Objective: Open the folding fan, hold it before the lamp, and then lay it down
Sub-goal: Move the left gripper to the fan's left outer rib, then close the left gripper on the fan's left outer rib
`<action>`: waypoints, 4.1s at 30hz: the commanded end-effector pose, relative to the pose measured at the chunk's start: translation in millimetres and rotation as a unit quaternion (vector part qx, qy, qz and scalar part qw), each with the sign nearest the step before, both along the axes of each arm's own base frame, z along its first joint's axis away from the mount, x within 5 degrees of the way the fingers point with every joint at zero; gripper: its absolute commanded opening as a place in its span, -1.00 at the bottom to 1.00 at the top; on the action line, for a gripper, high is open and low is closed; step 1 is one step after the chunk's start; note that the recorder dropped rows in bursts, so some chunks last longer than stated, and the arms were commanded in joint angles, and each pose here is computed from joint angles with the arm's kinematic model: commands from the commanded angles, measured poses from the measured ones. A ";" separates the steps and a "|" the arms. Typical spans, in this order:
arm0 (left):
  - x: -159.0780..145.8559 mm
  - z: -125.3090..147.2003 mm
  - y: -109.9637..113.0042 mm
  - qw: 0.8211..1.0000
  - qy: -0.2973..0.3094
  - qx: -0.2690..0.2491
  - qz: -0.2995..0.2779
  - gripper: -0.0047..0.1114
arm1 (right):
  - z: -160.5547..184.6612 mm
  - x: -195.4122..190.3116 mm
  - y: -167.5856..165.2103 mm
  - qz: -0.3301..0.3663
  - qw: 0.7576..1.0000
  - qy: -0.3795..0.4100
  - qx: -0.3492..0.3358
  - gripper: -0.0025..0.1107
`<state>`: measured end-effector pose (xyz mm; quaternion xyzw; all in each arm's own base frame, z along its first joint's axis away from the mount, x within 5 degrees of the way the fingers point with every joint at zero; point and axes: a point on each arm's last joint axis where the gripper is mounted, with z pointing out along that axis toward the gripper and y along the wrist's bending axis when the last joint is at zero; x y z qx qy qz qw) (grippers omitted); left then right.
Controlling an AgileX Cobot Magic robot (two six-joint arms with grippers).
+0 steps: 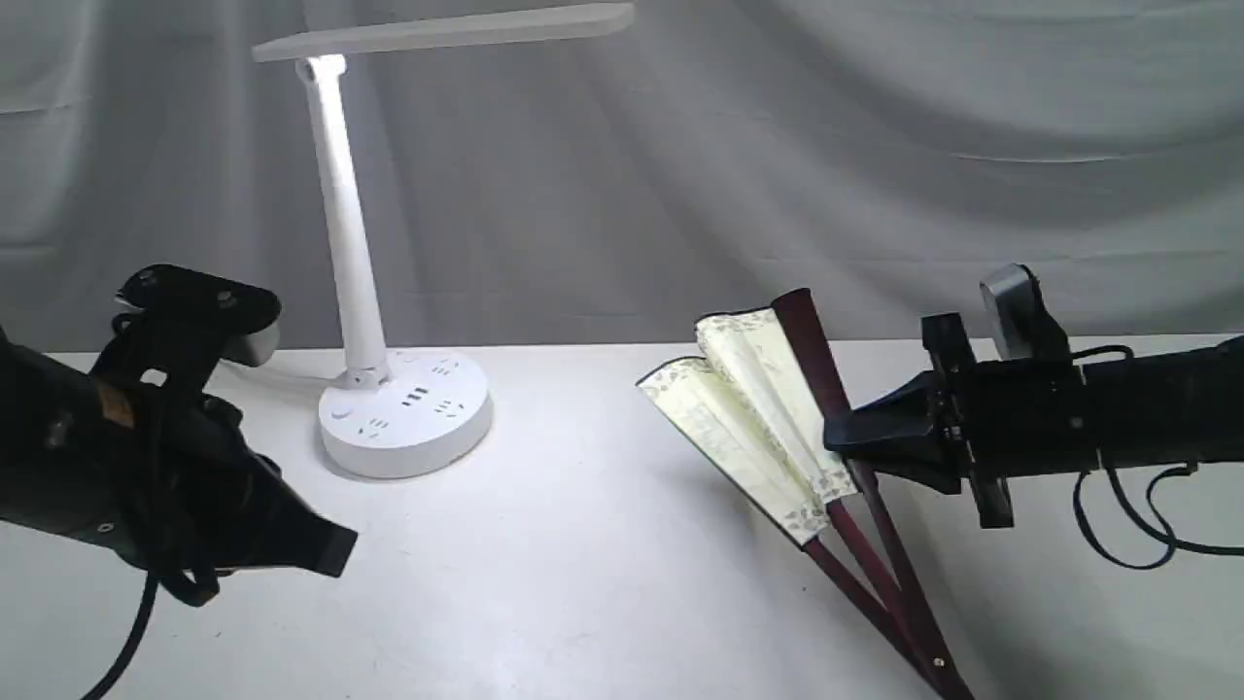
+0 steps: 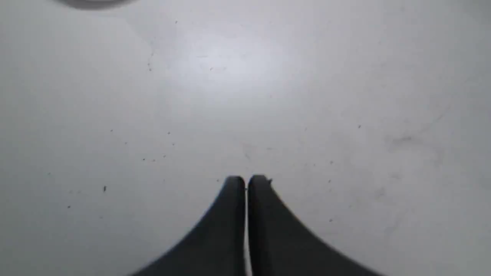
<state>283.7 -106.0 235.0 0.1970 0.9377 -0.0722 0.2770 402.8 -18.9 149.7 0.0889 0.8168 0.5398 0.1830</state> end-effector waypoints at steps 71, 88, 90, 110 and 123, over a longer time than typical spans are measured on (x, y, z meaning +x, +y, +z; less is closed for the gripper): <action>68.1 -142.3 -149.2 0.700 0.051 -0.695 0.154 -0.10 | 32.3 -27.1 8.1 -0.015 0.998 -0.046 0.025 -0.96; 88.6 -140.9 -162.3 0.680 0.046 -0.718 0.141 -0.21 | 31.4 -28.0 8.3 -0.010 0.999 -0.046 0.020 -0.96; 89.1 -140.8 -161.7 0.678 0.044 -0.719 0.144 -0.34 | 31.7 -27.7 8.3 -0.011 0.999 -0.046 0.022 -0.96; 93.2 -148.7 -159.0 0.690 0.046 -0.697 0.189 -0.59 | 31.6 -27.7 23.3 0.010 0.999 -0.046 0.021 -0.96; 92.8 -148.8 -159.4 0.691 0.048 -0.697 0.187 -0.57 | 31.4 -27.9 22.6 0.010 0.999 -0.046 0.020 -0.96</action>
